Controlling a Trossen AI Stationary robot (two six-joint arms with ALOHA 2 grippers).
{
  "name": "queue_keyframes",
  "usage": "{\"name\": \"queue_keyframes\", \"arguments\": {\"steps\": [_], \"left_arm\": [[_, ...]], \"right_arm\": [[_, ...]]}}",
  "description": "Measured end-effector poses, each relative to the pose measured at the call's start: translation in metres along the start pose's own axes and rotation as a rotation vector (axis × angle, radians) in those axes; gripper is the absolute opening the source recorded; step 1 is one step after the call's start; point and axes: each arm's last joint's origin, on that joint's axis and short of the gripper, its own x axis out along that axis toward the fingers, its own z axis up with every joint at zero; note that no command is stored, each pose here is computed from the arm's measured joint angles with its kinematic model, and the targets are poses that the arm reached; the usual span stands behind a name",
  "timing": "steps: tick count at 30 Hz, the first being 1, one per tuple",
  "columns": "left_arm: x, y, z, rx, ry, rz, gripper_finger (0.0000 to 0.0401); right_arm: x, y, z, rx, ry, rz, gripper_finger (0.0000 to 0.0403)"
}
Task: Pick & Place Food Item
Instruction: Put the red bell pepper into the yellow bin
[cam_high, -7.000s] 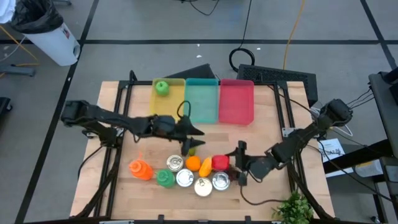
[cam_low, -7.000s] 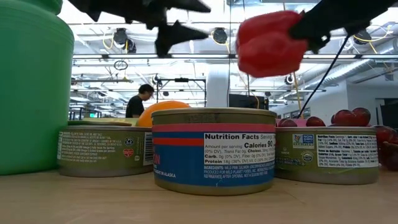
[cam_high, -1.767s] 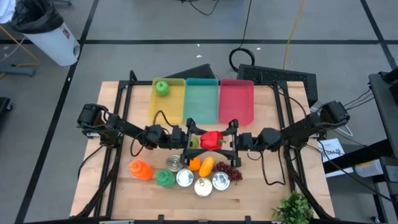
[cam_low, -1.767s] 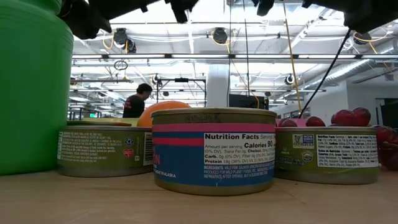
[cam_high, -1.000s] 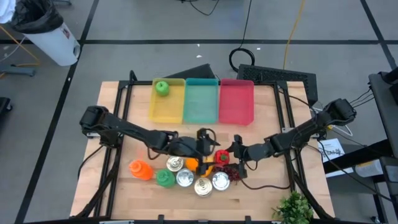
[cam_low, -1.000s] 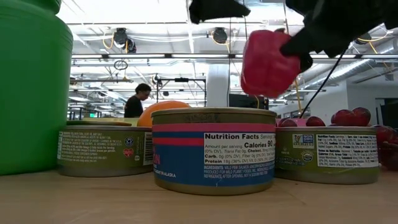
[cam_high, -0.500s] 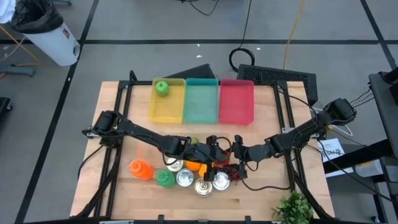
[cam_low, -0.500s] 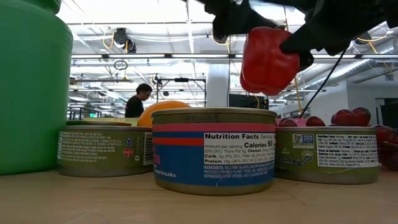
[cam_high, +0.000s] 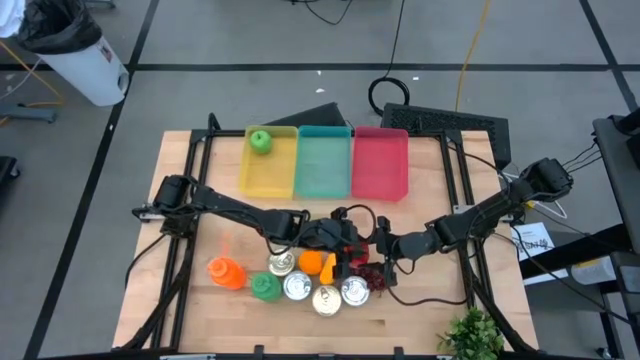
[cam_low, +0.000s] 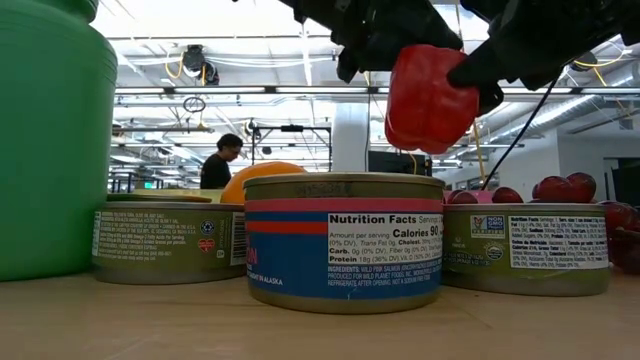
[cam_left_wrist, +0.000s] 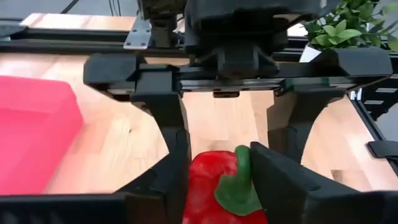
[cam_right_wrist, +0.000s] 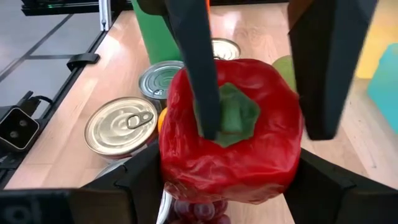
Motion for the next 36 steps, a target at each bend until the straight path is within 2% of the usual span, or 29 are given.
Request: {"name": "queue_keyframes", "arguments": {"steps": [8,14,18,24,27,32,36], "left_arm": [[0.000,-0.001,-0.001,0.000,0.017,-0.049,0.0092],[0.000,-0.002,0.000,-0.004,0.008,-0.055,0.0013],[-0.003,-0.001,0.004,0.023,-0.018,-0.040,0.0006],[-0.041,0.002,0.036,0.071,-0.134,0.019,0.0002],[-0.058,0.003,0.049,0.077,-0.181,0.025,0.0002],[-0.067,0.001,0.049,0.076,-0.132,-0.045,0.0007],[-0.065,0.001,0.042,0.052,-0.069,-0.047,0.0010]], "right_arm": [[0.000,0.000,0.000,-0.007,0.001,0.002,0.0253],[0.000,0.000,0.000,-0.008,0.004,-0.001,0.0253],[0.000,0.000,0.000,-0.006,0.003,0.001,0.0256],[-0.005,0.000,0.003,0.026,-0.011,0.013,0.0338],[-0.008,0.000,0.007,0.037,-0.027,0.017,0.0366],[-0.012,0.004,0.007,0.037,-0.032,0.037,0.0375],[-0.010,0.008,0.003,0.026,-0.015,0.044,0.0375]]}}
